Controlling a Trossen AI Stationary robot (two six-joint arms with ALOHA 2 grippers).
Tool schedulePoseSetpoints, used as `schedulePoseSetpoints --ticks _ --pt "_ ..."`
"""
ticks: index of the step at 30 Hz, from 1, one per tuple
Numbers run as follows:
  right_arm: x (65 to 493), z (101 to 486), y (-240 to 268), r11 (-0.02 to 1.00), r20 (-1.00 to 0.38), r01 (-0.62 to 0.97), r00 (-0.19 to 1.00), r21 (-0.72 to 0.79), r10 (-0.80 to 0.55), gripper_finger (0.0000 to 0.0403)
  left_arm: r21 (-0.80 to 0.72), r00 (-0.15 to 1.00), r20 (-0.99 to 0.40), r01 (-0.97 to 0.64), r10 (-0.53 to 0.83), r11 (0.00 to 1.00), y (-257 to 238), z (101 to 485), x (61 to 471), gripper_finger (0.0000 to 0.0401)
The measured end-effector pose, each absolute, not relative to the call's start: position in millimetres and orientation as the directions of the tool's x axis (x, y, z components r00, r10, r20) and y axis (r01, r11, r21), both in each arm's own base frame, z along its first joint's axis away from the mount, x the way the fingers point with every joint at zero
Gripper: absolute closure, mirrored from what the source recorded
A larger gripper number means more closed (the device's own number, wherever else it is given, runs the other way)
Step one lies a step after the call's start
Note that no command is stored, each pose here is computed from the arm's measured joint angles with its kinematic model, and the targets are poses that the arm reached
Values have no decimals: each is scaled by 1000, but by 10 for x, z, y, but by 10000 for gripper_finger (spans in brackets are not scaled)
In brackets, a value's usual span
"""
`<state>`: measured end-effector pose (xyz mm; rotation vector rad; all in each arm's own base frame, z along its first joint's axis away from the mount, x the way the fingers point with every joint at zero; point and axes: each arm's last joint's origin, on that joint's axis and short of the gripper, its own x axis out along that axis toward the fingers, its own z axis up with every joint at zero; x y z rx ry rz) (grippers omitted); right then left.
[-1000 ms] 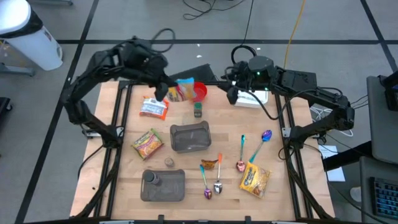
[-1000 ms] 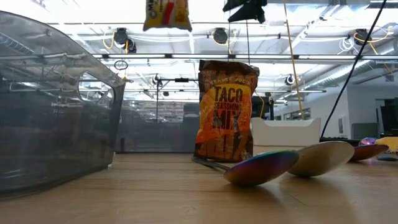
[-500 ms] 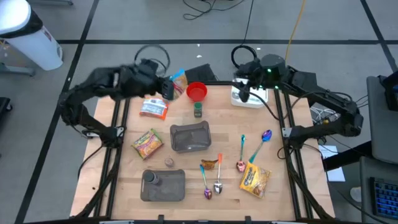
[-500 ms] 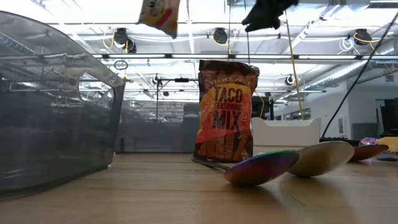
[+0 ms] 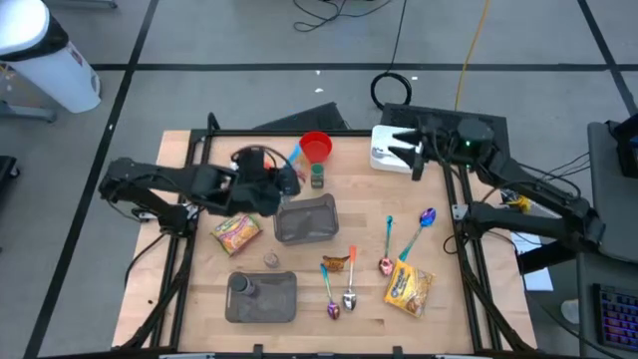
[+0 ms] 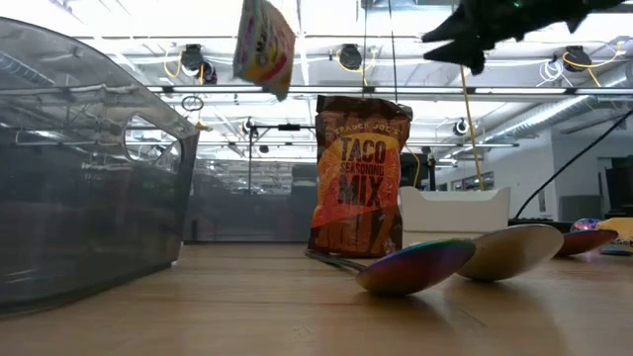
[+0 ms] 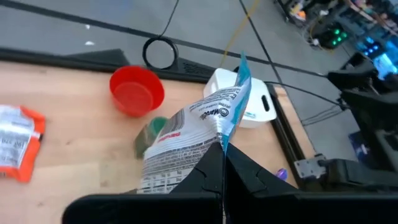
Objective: Pick & Place Food Item
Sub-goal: Put the blue noodle pack into the top black bin
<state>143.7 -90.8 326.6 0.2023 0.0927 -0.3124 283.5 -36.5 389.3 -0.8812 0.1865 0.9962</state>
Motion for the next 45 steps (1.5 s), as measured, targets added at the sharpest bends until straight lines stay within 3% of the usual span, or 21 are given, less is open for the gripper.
schedulePoseSetpoints --ticks 10,18,27,31,35,38,42,45 --pt "1276 2983 -790 897 -135 312 950 314 -283 199 -618 522 -504 -775 688 136 -490 3508 2841 401" --pt "1275 2965 -779 908 -136 289 956 304 -259 201 -727 530 -449 -685 720 51 -628 3214 2851 401" --pt "1307 2941 -799 912 -153 289 955 290 -254 202 -841 576 -321 -539 751 54 -649 2902 3227 401" --pt "1333 2935 -770 965 -147 141 983 222 -110 203 -828 598 -360 -558 716 50 -632 2750 3380 401" --pt "1375 2966 -738 976 -98 -73 991 207 94 206 -787 659 -399 -603 637 132 -597 2761 3443 401" --pt "1427 2993 -754 959 -58 -154 983 238 172 207 -744 730 -400 -612 555 270 -569 2857 3467 401" --pt "1545 2983 -808 933 -30 -246 964 261 263 207 -757 868 -311 -472 387 452 -500 3109 3511 401" --pt "1676 2971 -821 907 -4 -307 947 289 321 207 -769 931 -248 -357 268 531 -451 3214 3555 401"
